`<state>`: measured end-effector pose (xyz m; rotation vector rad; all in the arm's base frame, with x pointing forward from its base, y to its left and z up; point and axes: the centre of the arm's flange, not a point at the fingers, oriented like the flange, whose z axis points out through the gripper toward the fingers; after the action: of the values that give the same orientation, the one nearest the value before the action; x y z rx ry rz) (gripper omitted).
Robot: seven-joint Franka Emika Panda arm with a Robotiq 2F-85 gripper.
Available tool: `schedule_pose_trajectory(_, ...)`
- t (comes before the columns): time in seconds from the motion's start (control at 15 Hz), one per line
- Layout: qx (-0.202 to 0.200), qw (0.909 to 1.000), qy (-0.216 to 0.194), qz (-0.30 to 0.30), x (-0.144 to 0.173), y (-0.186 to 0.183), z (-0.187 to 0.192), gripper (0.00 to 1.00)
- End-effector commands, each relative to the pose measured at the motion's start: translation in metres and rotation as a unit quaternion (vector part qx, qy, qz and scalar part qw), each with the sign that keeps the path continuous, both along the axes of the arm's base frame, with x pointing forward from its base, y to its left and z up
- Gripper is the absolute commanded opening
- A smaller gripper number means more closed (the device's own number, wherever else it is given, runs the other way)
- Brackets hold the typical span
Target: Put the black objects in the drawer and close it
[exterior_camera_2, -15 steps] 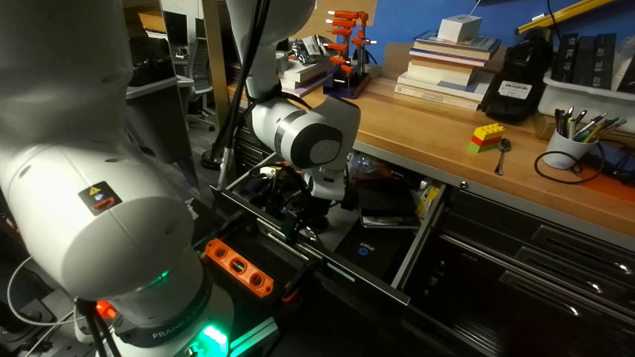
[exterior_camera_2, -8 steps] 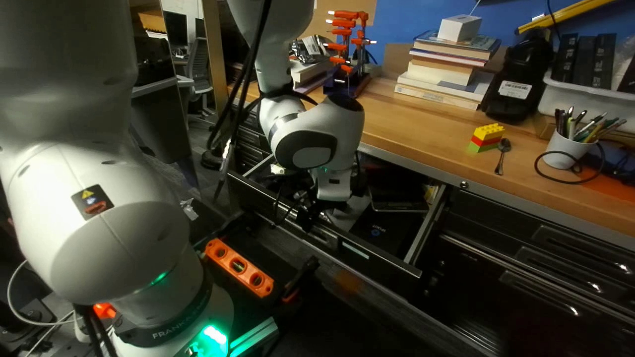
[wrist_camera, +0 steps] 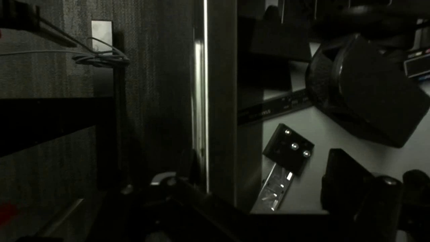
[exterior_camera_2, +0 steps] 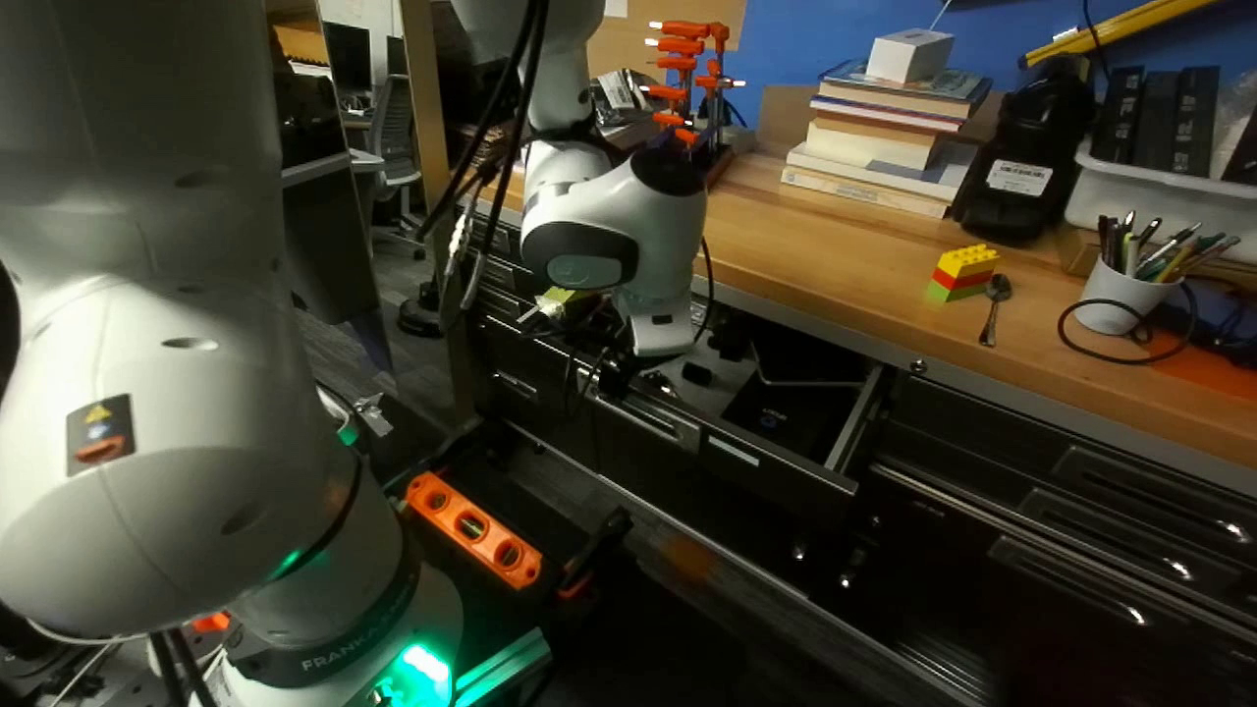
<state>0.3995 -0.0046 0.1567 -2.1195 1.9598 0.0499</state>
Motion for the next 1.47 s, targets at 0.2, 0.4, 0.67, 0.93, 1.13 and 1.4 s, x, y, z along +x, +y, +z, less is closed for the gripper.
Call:
schedule_pose_trajectory(0.2,0.037,0.9954,-0.062,0.062,0.04,0.024,-0.012,1.0)
schedule_pose_trajectory(0.4,0.013,0.992,-0.075,0.101,0.04,0.028,0.0,1.0)
schedule_pose_trajectory(0.67,-0.038,0.9834,-0.092,0.151,0.026,0.029,0.024,1.0)
schedule_pose_trajectory(0.93,-0.09,0.9777,-0.096,0.164,0.006,0.025,0.047,1.0)
schedule_pose_trajectory(1.13,-0.142,0.9798,-0.049,0.132,-0.021,0.01,0.053,1.0)
schedule_pose_trajectory(1.4,-0.184,0.9781,0.026,0.094,-0.057,-0.018,0.023,1.0)
